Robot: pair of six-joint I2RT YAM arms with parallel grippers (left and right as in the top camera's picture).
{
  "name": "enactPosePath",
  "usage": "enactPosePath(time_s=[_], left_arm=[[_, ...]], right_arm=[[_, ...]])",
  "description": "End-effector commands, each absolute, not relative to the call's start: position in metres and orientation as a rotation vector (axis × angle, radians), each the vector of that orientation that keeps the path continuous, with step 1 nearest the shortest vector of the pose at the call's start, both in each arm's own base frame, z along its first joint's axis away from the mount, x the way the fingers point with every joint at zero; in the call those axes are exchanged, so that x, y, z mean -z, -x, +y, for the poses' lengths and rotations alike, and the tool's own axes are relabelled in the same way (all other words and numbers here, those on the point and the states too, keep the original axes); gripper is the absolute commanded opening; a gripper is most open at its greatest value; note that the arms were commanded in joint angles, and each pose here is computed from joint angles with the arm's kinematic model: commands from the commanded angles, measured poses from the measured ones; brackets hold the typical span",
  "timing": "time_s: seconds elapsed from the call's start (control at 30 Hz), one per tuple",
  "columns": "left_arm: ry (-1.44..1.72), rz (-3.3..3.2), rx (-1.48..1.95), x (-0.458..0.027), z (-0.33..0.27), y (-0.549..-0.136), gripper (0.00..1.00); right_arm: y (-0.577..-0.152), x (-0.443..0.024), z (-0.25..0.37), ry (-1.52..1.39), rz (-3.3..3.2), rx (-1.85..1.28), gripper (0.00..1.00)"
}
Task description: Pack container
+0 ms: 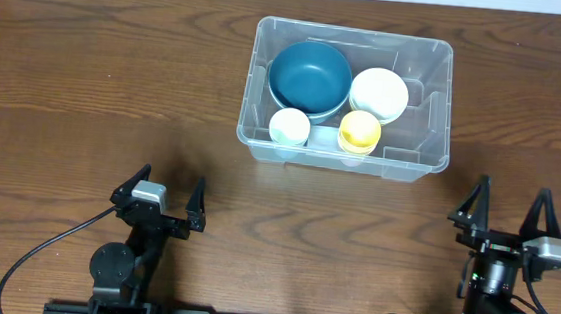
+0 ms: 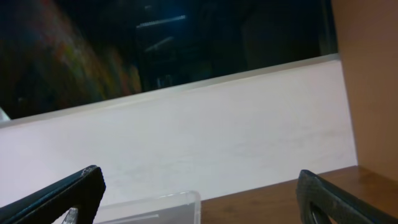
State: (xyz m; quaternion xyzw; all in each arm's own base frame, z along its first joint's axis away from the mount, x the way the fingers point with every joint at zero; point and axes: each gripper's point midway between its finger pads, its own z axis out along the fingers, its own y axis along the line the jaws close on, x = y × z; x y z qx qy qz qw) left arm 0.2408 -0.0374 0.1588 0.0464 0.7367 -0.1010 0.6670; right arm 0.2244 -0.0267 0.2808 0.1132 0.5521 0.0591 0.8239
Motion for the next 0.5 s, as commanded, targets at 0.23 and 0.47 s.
enactPosePath(time_s=[0.23,0.47], left_arm=[[-0.099,1.702,0.219,-0.143,-0.036,-0.241,0.98],[-0.099,1.702,0.219,-0.143,-0.036,-0.241,0.98]], right_arm=[[-0.232,-0.257,-0.019,-0.210,1.214,-0.145,0.99],[-0.238,-0.238,-0.019,-0.179,1.298,-0.082,0.99]])
